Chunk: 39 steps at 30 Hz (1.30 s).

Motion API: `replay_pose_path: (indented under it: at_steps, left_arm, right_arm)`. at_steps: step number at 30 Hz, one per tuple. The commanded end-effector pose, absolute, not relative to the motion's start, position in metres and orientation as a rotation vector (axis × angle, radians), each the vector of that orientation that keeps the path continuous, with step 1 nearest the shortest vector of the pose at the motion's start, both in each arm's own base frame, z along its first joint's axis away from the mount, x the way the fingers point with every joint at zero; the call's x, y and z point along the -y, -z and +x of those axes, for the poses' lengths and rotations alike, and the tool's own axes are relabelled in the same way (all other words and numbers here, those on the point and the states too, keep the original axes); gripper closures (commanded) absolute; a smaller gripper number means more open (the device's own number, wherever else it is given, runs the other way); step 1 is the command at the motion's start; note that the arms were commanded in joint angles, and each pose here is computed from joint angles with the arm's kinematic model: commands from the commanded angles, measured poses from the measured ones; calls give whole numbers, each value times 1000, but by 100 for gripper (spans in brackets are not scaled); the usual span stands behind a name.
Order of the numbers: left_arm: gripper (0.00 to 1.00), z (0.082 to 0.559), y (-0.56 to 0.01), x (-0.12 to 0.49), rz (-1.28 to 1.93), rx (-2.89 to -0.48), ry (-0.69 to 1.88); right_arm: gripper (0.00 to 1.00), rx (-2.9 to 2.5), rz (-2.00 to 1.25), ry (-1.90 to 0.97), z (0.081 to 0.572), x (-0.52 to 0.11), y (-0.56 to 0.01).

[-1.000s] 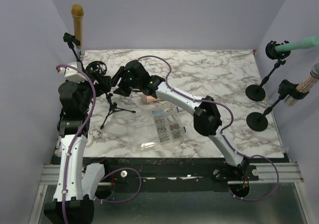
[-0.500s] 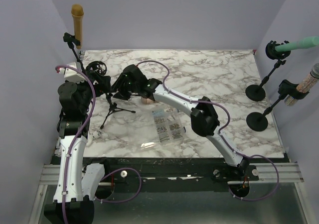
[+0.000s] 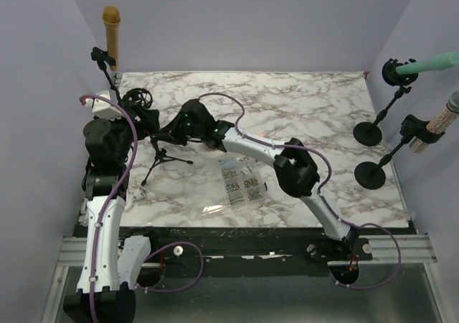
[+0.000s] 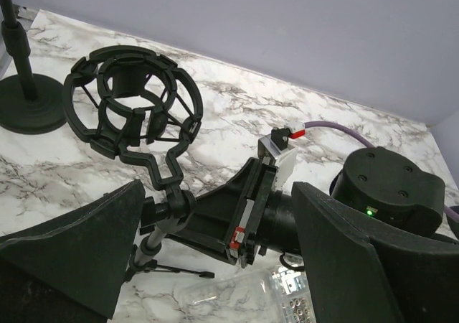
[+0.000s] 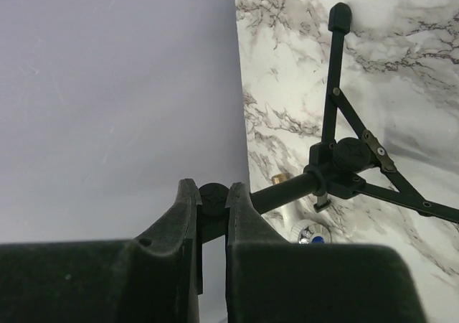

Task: Remove the microphone from the stand

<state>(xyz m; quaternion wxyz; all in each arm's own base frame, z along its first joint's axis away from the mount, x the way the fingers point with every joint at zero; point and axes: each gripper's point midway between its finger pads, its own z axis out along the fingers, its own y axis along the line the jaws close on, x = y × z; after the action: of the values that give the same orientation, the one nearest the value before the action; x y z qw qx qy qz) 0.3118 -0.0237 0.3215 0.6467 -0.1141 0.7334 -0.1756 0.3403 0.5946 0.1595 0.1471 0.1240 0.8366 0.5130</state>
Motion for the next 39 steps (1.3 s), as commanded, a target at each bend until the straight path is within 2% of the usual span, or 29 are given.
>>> replay_pose_path:
  at_steps: [1,9,15,24,26,28,32,39]
  left_arm:
    - [15,309,-326,23,-260,-1641,403]
    - [15,310,-326,24,-264,-1640,413]
    - [15,311,-322,24,-271,-1646,416]
    - [15,314,-320,23,-279,-1652,429]
    - [15,314,-320,23,-280,-1650,429]
    - [15,314,-320,22,-282,-1650,428]
    - [14,314,-320,21,-286,-1650,427]
    - [14,315,-319,21,-280,-1653,431]
  right_arm:
    - [99,-2363,275,-1596,332,-585,-152]
    - [99,-2066,-24,-1927,330,-579,-150]
    - [99,-1916,-179,-1994,329,-585,-141]
    - [99,-1905,-175,-2029,332,-589,-124]
    - [88,-1914,-167,-2031,333,-587,-125]
    - [71,-1899,-176,-2026,334,-584,-136]
    - [47,-1929,-185,-1944,341,-579,-155]
    - [23,-1955,-130,-1876,345,-558,-185]
